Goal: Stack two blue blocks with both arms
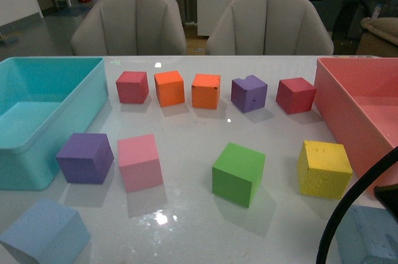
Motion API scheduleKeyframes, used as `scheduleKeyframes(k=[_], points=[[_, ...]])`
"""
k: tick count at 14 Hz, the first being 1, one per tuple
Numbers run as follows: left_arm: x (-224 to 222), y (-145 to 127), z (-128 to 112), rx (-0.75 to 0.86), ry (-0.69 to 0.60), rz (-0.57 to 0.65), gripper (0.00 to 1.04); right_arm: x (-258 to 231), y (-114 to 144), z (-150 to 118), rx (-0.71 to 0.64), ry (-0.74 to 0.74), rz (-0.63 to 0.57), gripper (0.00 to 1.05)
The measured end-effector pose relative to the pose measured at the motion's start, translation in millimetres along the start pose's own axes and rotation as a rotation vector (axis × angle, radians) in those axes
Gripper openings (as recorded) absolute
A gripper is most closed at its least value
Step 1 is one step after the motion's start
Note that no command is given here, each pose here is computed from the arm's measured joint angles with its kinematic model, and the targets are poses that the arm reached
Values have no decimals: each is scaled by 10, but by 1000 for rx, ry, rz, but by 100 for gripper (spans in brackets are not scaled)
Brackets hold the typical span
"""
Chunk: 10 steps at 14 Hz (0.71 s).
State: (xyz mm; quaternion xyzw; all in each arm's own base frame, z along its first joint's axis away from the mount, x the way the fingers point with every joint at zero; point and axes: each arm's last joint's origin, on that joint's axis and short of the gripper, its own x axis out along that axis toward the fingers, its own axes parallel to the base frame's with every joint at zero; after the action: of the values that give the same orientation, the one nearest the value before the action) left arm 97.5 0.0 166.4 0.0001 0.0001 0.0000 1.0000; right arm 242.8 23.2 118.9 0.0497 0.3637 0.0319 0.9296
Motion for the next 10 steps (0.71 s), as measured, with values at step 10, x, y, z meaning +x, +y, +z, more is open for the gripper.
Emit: scheduleKeyframes(k=[10], points=[[0, 0, 0, 0, 0, 0, 98, 421, 233, -256, 99, 152, 56, 98]])
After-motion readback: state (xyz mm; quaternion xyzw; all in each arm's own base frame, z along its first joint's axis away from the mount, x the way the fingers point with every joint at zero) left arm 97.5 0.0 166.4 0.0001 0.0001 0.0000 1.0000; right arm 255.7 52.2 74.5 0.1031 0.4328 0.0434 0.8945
